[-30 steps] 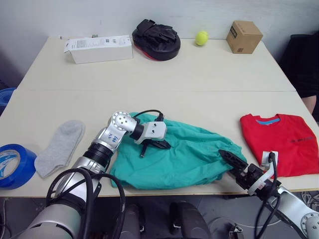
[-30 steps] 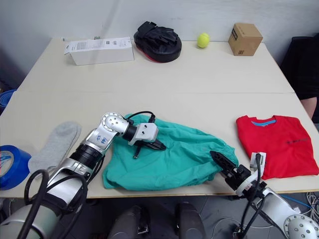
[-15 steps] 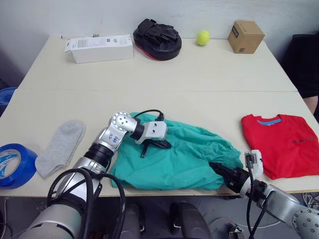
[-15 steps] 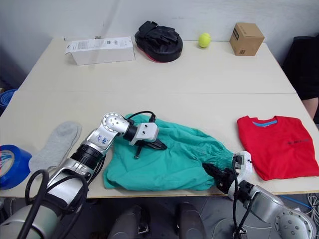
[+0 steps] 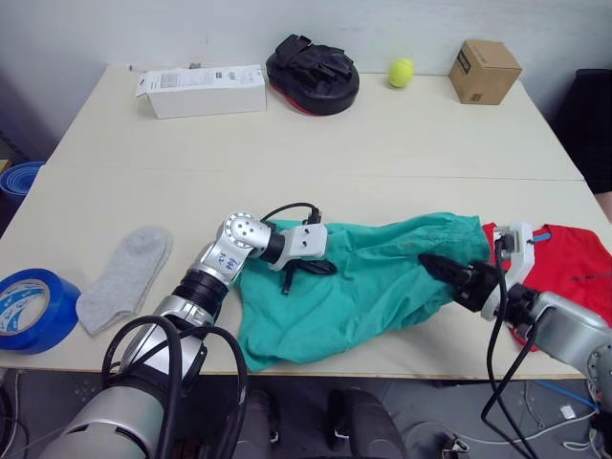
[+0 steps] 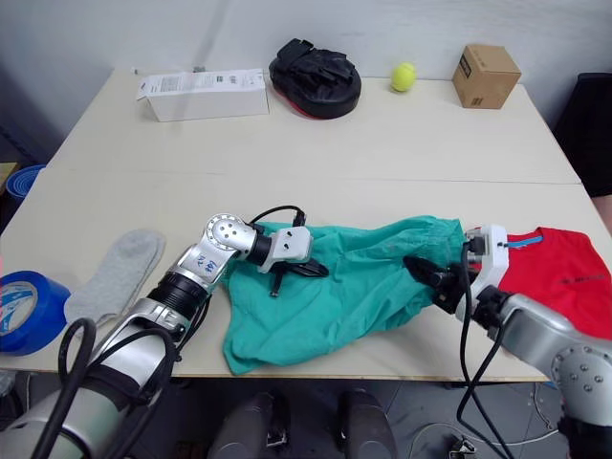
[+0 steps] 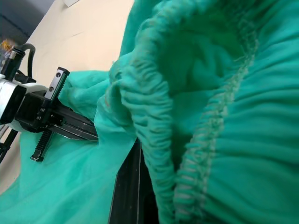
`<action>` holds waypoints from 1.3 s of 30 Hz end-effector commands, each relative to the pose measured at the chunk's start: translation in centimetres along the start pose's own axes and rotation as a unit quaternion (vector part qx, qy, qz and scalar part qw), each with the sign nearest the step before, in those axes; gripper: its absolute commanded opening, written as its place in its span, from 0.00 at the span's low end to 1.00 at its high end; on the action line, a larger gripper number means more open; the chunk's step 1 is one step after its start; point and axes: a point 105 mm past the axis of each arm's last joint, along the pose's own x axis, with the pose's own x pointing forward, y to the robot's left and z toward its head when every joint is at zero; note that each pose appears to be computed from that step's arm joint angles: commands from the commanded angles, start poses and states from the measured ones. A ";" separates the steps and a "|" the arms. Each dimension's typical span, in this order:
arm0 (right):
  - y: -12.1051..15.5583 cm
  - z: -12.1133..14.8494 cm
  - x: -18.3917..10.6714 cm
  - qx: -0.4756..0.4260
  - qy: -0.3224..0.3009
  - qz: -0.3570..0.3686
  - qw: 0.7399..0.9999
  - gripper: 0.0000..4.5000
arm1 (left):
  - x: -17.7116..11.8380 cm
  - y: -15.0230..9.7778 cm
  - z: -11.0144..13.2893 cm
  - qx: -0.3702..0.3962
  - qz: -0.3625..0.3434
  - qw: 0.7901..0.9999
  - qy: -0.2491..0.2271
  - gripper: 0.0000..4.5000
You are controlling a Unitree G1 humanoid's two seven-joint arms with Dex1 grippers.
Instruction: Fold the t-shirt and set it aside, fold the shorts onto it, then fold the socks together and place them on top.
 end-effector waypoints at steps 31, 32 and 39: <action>9.9 1.4 5.5 -0.398 0.129 0.196 0.887 0.01 | -1.4 -0.7 -1.1 -0.109 0.084 0.990 -0.015 0.00; 10.3 1.2 5.8 -0.408 0.132 0.203 0.880 0.01 | -1.4 -0.6 -1.2 -0.112 0.087 0.990 -0.016 0.00; 12.7 -0.3 8.0 -0.449 0.163 0.257 0.840 0.01 | -1.7 0.2 -1.5 -0.135 0.127 0.982 -0.029 0.00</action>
